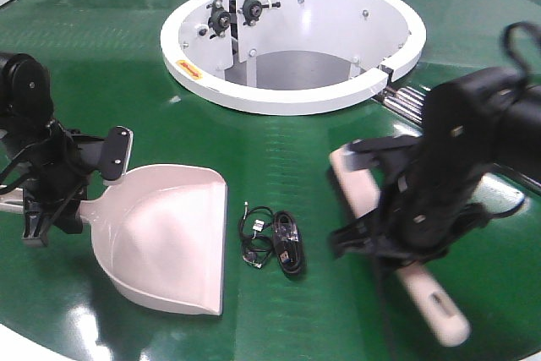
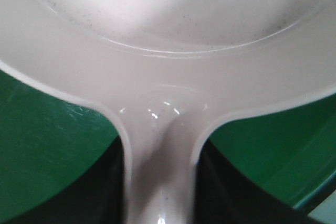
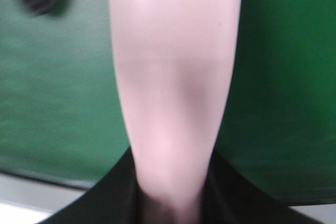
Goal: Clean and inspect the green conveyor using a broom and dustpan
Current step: 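Sweep the black cables into the dustpan with the brush in the right gripper, then carry the brush back and lower it onto the belt with the right gripper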
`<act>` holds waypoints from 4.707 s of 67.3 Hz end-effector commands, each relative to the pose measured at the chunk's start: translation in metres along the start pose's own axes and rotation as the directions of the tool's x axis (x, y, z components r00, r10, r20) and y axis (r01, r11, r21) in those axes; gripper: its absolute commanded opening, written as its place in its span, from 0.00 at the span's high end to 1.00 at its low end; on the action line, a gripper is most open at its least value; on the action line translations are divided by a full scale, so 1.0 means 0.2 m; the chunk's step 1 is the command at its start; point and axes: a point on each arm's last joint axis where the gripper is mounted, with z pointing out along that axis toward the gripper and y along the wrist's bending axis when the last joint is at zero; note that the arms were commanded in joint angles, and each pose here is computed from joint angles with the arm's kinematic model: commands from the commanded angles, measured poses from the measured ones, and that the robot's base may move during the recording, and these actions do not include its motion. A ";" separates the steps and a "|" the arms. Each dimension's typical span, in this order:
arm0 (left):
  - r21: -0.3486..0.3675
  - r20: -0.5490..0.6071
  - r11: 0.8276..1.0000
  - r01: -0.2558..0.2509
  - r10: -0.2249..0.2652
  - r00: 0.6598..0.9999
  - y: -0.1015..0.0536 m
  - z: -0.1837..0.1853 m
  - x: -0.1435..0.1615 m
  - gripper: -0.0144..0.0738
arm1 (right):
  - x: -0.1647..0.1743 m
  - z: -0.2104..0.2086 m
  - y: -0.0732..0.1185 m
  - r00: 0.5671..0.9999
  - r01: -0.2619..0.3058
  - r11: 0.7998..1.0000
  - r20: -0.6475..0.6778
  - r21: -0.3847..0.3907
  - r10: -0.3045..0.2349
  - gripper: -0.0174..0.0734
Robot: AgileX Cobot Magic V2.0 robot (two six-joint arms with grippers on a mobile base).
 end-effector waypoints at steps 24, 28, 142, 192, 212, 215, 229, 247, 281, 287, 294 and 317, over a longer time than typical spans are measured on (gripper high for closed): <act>-0.070 0.025 0.997 0.010 -0.008 1.000 0.00 -0.12 -0.01 0.85 | -0.04 0.11 0.17 0.988 -0.144 0.988 -0.060 -0.059 0.141 0.81; -0.070 0.025 0.997 0.010 -0.008 1.000 0.00 -0.12 -0.01 0.85 | -0.05 0.14 0.18 0.987 -0.148 0.988 -0.074 -0.054 0.144 0.81; -0.070 0.025 0.997 0.010 -0.008 1.000 0.00 -0.12 -0.01 0.85 | -0.45 0.01 0.86 0.982 0.188 0.925 0.040 -0.329 -0.185 0.81; -0.070 0.025 0.997 0.010 -0.008 1.000 0.00 -0.12 -0.01 0.85 | -0.46 -0.48 0.02 0.950 0.058 0.989 0.311 -0.137 -0.013 0.81; -0.070 0.025 0.997 0.010 -0.008 1.000 0.00 -0.12 -0.01 0.85 | -0.32 -0.28 -0.42 0.980 -0.040 0.998 0.192 -0.056 0.050 0.81; -0.070 0.025 0.997 0.010 -0.008 1.000 0.00 -0.12 -0.01 0.85 | -0.30 -0.25 -0.46 0.983 -0.048 0.998 0.177 -0.051 0.056 0.81; -0.070 0.025 0.997 0.010 -0.008 1.000 0.00 -0.12 -0.01 0.85 | -0.23 -0.10 -0.55 0.991 -0.059 0.998 0.121 -0.009 0.060 0.81; -0.070 0.025 0.997 0.010 -0.008 1.000 0.00 -0.12 -0.01 0.85 | -0.15 0.08 -0.55 0.998 -0.056 0.998 0.037 -0.007 0.057 0.81; -0.084 0.038 0.996 0.014 -0.011 0.999 0.00 -0.12 -0.02 0.85 | -0.12 0.26 -0.55 0.998 -0.055 0.998 -0.038 -0.012 0.055 0.81; -0.073 0.038 0.997 0.015 -0.012 0.999 0.00 -0.12 -0.02 0.85 | -0.12 0.26 -0.55 0.998 -0.058 0.998 -0.030 -0.016 0.058 0.80; -0.070 0.038 0.997 0.015 -0.012 0.999 0.00 -0.12 -0.02 0.85 | -0.12 0.26 -0.55 0.998 -0.058 0.998 -0.030 -0.016 0.057 0.79; -0.084 0.040 0.996 0.015 -0.012 0.999 0.00 -0.12 -0.02 0.85 | -0.12 0.26 -0.55 0.998 -0.058 0.998 -0.035 -0.016 0.057 0.78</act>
